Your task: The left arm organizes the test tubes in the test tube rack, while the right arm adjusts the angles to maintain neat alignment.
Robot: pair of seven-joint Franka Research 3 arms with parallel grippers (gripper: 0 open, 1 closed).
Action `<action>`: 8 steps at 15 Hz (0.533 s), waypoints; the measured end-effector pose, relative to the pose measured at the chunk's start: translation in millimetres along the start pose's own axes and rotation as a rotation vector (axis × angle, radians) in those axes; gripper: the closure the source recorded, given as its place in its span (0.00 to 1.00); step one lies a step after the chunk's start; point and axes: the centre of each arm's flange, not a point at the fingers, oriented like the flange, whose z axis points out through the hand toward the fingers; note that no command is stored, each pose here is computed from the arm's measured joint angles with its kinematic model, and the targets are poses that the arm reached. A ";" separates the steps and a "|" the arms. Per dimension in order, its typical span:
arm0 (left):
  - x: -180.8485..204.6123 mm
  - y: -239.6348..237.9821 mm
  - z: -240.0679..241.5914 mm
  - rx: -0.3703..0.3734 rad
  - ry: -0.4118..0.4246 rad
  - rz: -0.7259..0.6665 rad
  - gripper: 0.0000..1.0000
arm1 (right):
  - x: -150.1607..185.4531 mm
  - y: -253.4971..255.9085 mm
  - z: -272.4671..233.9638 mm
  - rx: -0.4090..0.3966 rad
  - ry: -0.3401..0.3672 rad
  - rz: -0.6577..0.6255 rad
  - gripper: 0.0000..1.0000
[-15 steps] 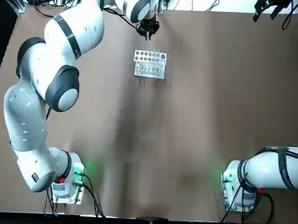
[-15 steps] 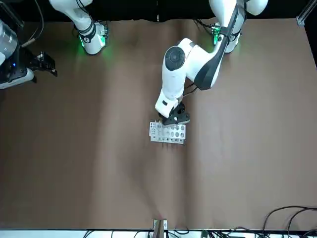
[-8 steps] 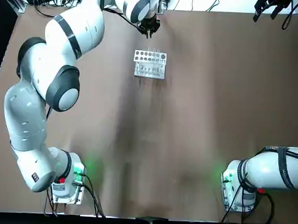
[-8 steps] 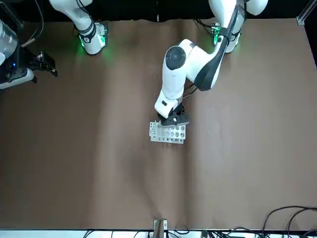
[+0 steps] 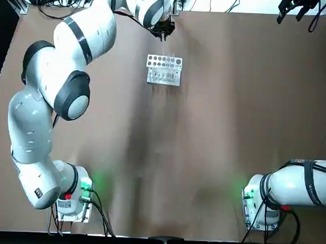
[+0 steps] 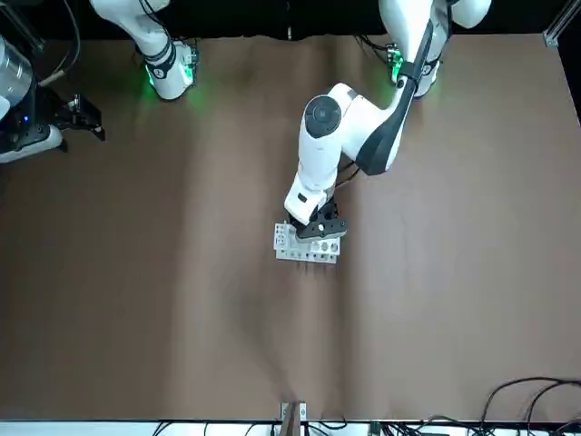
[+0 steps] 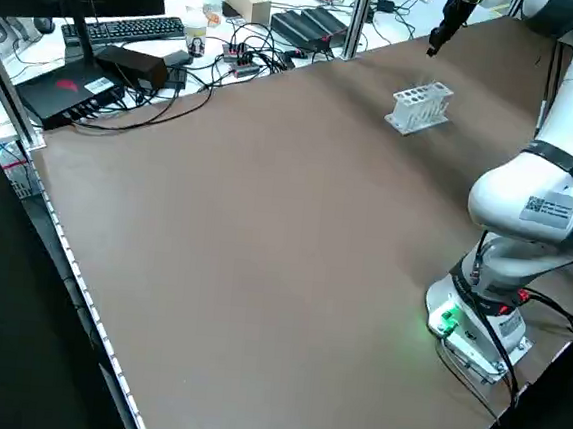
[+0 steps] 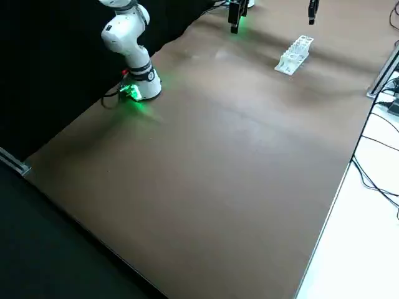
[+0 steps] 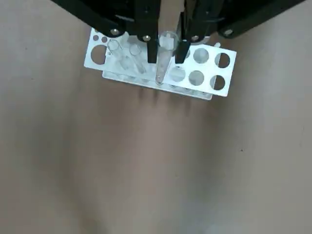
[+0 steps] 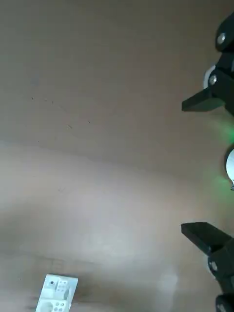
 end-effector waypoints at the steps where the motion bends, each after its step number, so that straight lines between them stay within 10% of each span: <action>1: -0.4 0.2 2.0 0.002 -0.001 0.001 0.82 | 0.0 0.0 0.0 0.000 0.000 0.000 0.00; 8: -2.4 2.2 4.8 0.003 -0.002 0.005 0.82 | 0.0 0.0 0.0 0.000 0.000 0.000 0.00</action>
